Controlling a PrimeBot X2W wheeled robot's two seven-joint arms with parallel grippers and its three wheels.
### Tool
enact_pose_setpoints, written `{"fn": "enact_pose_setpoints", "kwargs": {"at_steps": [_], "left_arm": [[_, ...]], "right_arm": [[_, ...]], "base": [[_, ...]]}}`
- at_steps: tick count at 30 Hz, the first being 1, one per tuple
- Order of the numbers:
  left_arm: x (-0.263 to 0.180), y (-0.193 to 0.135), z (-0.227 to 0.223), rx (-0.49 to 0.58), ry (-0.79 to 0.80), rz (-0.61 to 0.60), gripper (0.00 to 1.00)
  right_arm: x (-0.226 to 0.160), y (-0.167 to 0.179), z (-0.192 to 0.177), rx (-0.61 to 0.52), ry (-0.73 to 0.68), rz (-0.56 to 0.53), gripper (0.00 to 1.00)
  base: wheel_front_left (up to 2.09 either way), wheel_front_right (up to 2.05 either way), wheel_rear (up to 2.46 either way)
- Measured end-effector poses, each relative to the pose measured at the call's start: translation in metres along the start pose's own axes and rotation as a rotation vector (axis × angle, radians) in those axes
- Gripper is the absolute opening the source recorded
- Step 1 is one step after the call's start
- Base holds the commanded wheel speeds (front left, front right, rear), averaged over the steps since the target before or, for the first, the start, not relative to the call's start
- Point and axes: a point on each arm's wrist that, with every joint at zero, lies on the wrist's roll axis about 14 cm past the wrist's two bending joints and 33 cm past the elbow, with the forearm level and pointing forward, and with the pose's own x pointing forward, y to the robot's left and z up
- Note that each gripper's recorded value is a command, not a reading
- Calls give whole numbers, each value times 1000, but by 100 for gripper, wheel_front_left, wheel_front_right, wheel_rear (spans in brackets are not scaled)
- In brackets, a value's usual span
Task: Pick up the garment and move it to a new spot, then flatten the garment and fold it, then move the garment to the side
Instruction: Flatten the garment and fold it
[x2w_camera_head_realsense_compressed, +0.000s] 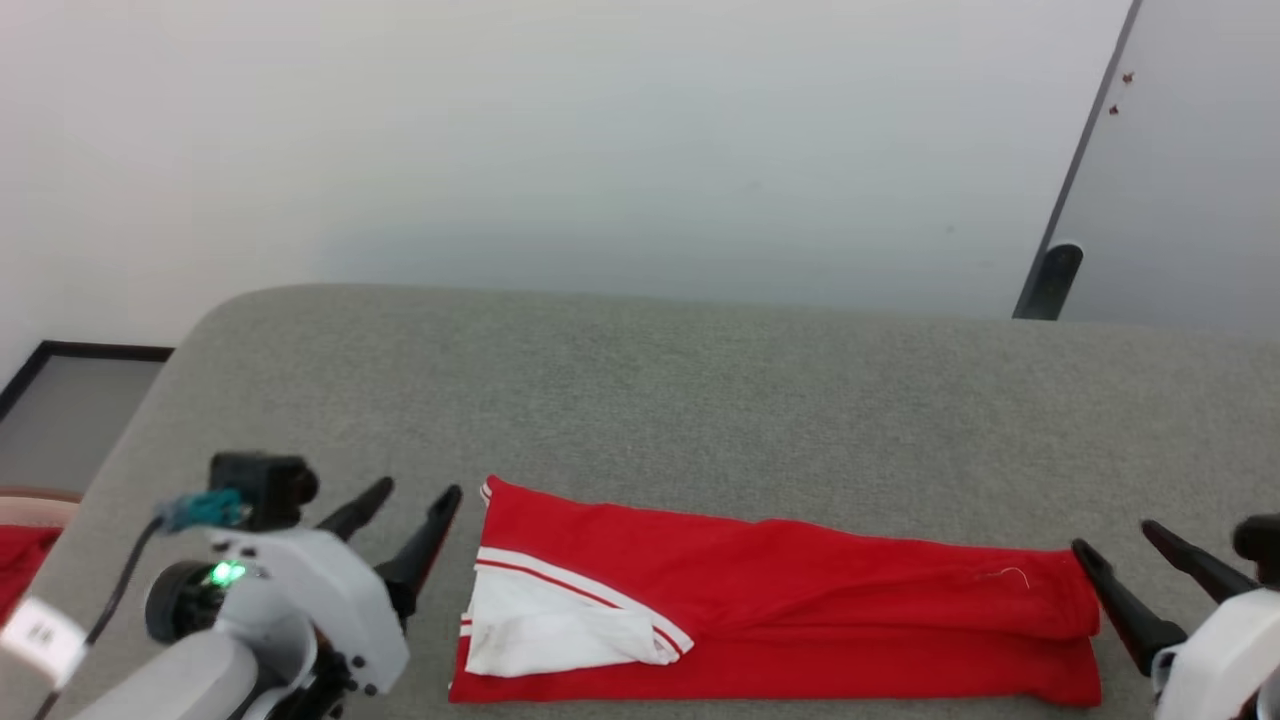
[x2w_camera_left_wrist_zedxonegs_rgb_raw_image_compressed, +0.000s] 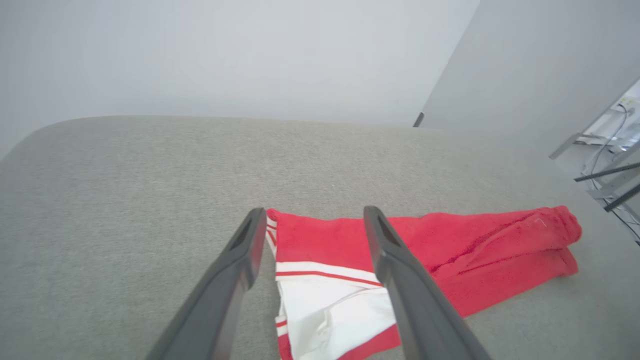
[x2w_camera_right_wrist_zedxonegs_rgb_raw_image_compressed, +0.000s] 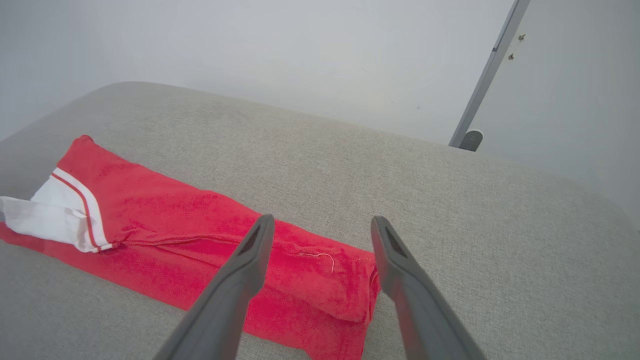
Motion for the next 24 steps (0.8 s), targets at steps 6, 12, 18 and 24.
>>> {"fn": "enact_pose_setpoints", "kwargs": {"at_steps": [6, 12, 18, 24], "left_arm": [[-19, 25, -3, -2, -143, 78, 100], [-35, 50, -7, -50, -232, 170, 100], [-50, 77, -3, -97, -316, 285, 100], [-55, 76, -24, -146, -315, 293, 100]], "right_arm": [[-3, -14, -16, 27, 57, -42, 100], [-3, -24, -38, 67, 185, -67, 100], [0, -40, -65, 95, 396, -87, 100], [14, -49, -80, 123, 563, -94, 100]], "base": [[0, 0, 0], [0, 0, 0], [0, 0, 0], [0, 0, 0]]}}
